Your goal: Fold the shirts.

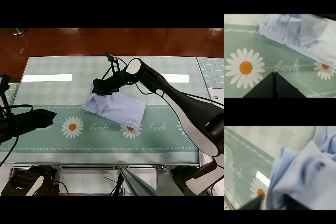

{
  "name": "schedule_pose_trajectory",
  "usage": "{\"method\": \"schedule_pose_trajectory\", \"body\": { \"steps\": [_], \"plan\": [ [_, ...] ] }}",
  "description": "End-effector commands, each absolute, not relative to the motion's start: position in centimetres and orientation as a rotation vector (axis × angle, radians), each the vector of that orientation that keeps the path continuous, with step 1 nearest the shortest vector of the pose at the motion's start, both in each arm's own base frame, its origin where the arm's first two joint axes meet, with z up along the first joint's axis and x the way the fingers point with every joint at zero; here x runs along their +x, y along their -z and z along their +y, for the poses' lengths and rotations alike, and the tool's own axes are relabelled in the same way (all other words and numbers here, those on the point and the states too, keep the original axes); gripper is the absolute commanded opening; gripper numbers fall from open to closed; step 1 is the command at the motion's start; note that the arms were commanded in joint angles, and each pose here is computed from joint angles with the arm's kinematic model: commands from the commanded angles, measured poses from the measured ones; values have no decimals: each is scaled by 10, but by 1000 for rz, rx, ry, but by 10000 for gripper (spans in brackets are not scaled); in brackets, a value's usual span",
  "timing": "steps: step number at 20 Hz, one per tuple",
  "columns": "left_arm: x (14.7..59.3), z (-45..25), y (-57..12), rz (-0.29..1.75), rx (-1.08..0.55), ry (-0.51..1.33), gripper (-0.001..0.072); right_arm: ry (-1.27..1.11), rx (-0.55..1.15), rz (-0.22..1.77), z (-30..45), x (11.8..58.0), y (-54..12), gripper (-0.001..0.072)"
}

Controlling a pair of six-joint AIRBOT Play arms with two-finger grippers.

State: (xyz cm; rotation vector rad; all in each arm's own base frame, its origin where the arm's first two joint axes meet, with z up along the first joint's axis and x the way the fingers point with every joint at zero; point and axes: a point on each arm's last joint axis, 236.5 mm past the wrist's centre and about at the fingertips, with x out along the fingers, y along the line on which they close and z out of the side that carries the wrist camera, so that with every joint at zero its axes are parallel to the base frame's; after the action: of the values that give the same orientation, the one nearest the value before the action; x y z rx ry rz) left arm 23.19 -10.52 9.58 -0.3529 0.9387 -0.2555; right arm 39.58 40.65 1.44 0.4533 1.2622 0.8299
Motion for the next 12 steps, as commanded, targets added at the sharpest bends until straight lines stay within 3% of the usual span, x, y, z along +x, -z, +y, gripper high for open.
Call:
{"method": "schedule_pose_trajectory", "body": {
  "steps": [1, 4, 6, 9, 12],
  "plan": [
    [235, -107, -91, 939, -369, 252, 20, -871, 482, 1195, 410, 414, -33, 630],
    [237, -107, -86, 955, -369, 248, 20, -907, 481, 1086, 346, 442, -123, 629],
    [237, -107, -85, 960, -369, 246, 20, -872, 413, 1074, 276, 435, -165, 629],
    [240, -107, -87, 947, -372, 247, 20, -533, 161, 1173, 140, 402, -157, 629],
    [241, -107, -88, 940, -373, 247, 20, -200, 217, 1137, 50, 358, -118, 629]
  ]
}}
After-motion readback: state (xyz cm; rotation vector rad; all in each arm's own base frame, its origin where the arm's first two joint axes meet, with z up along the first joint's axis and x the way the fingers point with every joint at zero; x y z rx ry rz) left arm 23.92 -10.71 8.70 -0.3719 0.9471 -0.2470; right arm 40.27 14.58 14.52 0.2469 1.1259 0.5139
